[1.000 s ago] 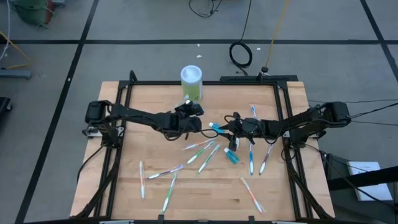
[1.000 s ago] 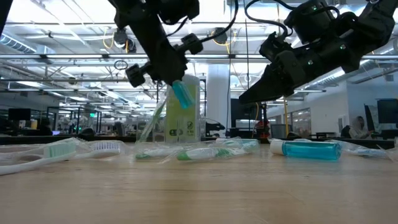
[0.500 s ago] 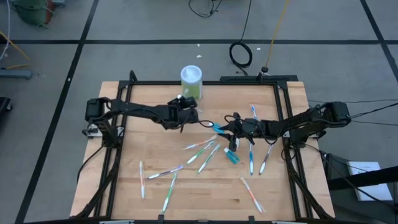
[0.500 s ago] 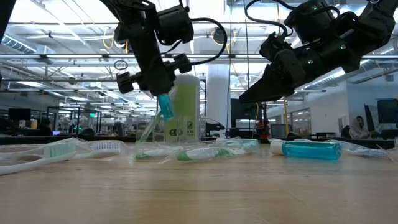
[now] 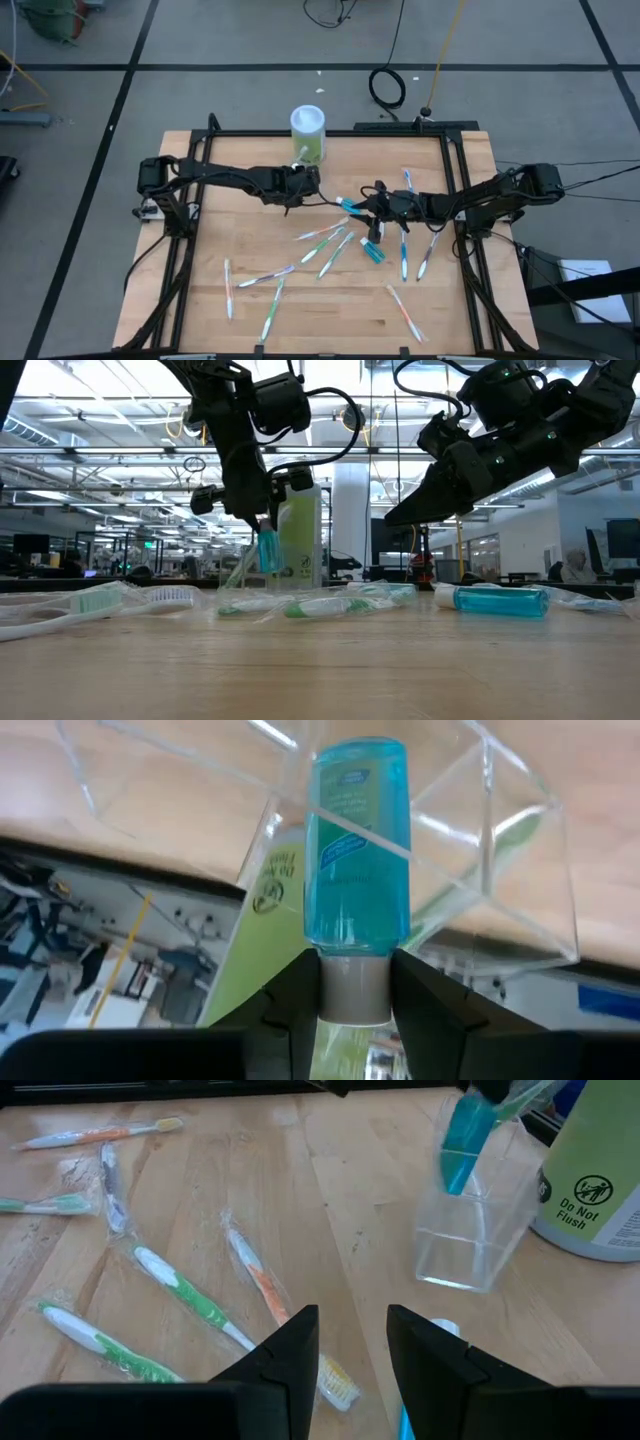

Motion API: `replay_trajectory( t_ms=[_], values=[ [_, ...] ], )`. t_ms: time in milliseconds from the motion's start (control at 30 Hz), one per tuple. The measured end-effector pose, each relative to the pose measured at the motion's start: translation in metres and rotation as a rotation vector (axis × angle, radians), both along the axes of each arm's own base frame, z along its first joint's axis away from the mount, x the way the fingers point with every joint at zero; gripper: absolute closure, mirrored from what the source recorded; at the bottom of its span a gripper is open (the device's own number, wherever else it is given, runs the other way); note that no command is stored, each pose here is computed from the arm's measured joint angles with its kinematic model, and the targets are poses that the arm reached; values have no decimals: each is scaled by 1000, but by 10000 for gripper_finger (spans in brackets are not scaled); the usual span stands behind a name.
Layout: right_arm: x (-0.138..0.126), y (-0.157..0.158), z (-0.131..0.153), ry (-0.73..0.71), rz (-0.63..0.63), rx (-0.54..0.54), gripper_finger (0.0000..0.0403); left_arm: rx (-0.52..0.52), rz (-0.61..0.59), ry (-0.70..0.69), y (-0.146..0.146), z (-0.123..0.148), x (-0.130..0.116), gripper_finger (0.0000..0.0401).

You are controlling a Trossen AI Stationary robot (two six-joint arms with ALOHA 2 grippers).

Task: Pick & Place toothbrushing station
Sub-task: Put the blue mouthwash bottle into the middle of the transparent organizer

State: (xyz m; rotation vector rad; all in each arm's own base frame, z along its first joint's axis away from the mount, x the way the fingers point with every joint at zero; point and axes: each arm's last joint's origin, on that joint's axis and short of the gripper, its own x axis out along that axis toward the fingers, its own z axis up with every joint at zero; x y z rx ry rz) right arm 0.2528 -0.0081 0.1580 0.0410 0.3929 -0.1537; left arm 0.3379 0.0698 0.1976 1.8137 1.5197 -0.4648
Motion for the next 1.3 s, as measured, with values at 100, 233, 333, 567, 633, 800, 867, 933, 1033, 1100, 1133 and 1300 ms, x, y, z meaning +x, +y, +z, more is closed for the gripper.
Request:
replay_trajectory(
  t_ms=[100,233,333,567,633,800,867,933,1033,1100,1133,1300],
  values=[
    [0,0,0,0,0,-1,287,-21,-2,-4,2,0,0,283],
    [0,0,0,1,2,-7,287,-38,41,-45,3,0,-1,283],
    [0,0,0,3,9,-23,287,-50,49,-61,2,-1,0,283],
    [0,0,0,3,10,-25,287,-62,69,-85,2,-1,0,280],
    [0,0,0,4,12,-29,287,-60,71,-85,2,-1,0,270],
    [0,0,0,5,16,-39,287,-58,71,-84,2,-1,0,226],
    [0,0,0,6,16,-38,287,-59,74,-88,2,-1,0,210],
    [0,0,0,6,16,-38,287,-64,89,-105,2,0,0,198],
    [0,0,0,6,16,-38,287,-78,129,-164,2,0,1,191],
    [0,0,0,6,16,-38,287,-91,164,-229,2,1,4,190],
    [0,0,0,6,16,-38,287,-98,182,-265,1,2,5,190],
    [0,0,0,6,16,-38,287,-130,228,-409,-4,7,12,190]
  ],
)
